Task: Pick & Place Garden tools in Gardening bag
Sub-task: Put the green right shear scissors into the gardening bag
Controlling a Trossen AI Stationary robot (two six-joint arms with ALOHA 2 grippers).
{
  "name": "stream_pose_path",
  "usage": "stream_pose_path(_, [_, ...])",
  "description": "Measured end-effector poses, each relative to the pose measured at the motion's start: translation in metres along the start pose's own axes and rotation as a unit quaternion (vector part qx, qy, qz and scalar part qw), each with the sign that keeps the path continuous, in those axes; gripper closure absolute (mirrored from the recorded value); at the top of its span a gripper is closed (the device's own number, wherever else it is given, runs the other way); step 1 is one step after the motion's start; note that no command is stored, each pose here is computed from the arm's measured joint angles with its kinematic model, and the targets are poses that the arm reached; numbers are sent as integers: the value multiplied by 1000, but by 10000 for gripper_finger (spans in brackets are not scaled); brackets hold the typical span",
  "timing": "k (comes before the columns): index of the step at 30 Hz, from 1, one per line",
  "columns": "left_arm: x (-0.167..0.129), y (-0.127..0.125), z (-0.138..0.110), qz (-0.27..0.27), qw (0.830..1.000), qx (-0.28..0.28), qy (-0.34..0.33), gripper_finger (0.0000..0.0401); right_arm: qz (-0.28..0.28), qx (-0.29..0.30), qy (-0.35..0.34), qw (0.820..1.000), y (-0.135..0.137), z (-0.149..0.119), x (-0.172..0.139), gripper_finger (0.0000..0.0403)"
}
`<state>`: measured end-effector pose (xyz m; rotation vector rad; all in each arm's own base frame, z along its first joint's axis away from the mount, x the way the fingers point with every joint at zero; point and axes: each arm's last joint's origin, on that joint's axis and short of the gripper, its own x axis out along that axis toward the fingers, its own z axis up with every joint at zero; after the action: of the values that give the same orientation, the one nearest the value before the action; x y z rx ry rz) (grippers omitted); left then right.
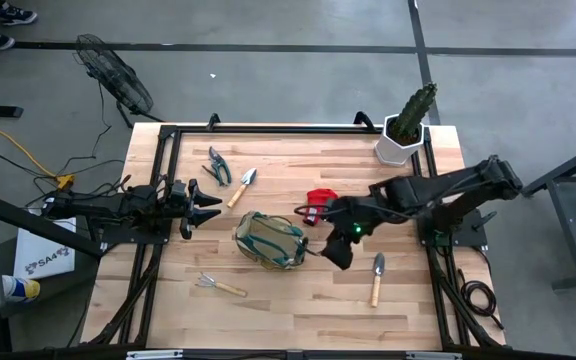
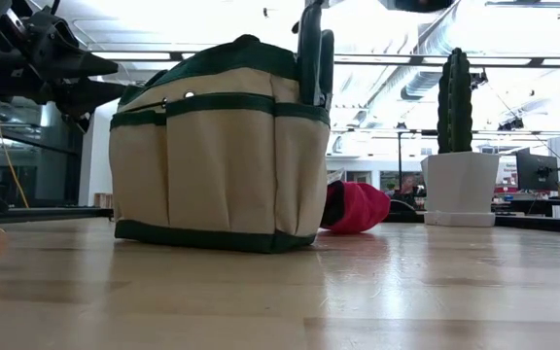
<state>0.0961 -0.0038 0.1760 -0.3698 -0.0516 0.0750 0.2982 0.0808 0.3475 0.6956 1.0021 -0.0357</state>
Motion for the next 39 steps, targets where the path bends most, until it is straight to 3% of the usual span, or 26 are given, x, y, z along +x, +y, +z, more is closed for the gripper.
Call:
stream_pose_path(6, [0, 0, 0, 0, 1000, 0, 0, 227, -56, 22, 93, 994, -23, -6, -4, 184])
stream_pose_path(11, [0, 0, 0, 0, 1000, 0, 0, 227, -106, 30, 87, 990, -32, -6, -7, 184])
stream_pose_path(16, [0, 0, 0, 0, 1000, 0, 0, 227, -146, 18, 29, 989, -33, -2, -6, 186])
stream_pose_path(20, [0, 0, 0, 0, 1000, 0, 0, 227, -151, -22, -44, 987, -20, 0, -3, 214])
stream_pose_path(30, [0, 0, 0, -1, 1000, 0, 0, 227, -166, -84, -234, 954, 21, -16, 3, 389])
stream_pose_path(39, [0, 0, 0, -1, 1000, 0, 0, 227, -128, -30, -321, 938, 21, -35, 39, 399])
